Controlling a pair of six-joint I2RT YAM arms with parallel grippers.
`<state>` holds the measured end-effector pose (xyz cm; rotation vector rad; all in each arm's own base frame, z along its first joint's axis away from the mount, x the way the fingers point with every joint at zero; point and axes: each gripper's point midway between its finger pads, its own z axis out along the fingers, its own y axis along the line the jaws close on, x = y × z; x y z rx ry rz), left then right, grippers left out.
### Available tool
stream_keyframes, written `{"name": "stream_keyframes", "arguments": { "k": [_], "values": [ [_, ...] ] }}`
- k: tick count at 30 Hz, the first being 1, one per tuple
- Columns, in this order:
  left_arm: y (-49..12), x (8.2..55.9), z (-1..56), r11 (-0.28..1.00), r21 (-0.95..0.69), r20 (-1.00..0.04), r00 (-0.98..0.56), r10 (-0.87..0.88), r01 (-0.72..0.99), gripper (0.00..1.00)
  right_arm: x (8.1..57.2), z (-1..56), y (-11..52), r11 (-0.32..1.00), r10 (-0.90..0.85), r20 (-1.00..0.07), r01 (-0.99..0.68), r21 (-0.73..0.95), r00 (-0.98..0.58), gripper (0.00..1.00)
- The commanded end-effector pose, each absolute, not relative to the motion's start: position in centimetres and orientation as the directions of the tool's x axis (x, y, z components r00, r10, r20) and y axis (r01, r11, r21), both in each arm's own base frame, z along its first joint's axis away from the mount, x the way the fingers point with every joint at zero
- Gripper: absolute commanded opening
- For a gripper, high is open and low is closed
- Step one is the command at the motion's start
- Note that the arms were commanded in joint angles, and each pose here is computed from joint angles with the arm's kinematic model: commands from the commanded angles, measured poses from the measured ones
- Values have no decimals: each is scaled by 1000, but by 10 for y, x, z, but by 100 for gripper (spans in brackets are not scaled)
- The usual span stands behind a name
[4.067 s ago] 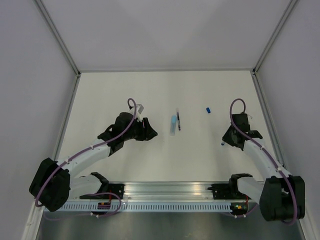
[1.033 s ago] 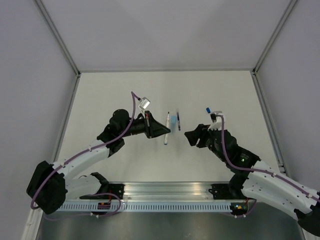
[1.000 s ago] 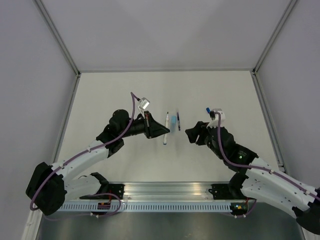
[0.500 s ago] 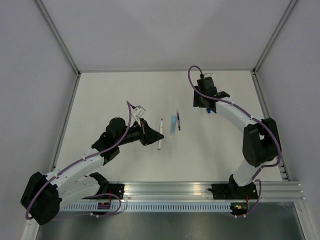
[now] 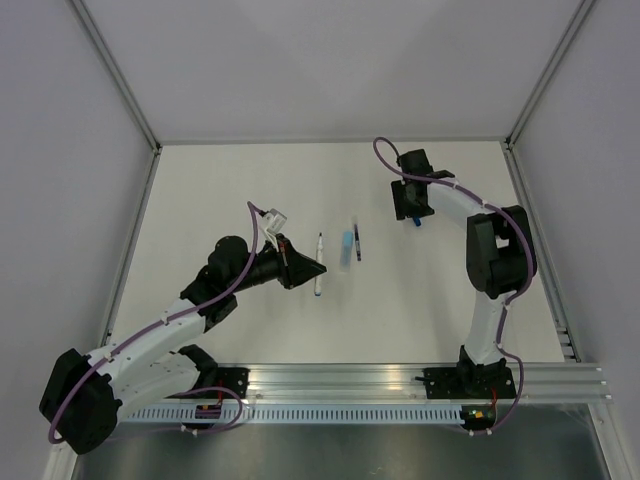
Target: Insert the pens into the pen caps
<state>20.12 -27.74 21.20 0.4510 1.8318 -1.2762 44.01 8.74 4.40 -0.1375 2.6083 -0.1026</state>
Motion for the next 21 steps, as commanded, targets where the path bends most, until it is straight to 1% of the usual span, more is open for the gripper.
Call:
{"name": "stream_keyframes", "arguments": {
  "k": [1,14,21],
  "values": [
    [-276,204,217,423,-550,-829,-533,-168,720,2,450,50,78,982,-179,-481,-129,-135,-858,58],
    [-276,208,214,440,-543,-831,-532,-161,715,2,451,15,69,990,-140,-399,-134,-43,-906,57],
    [-275,208,216,444,-539,-835,-525,-167,716,2,444,8,70,991,-133,-371,-130,-34,-919,49]
  ]
}}
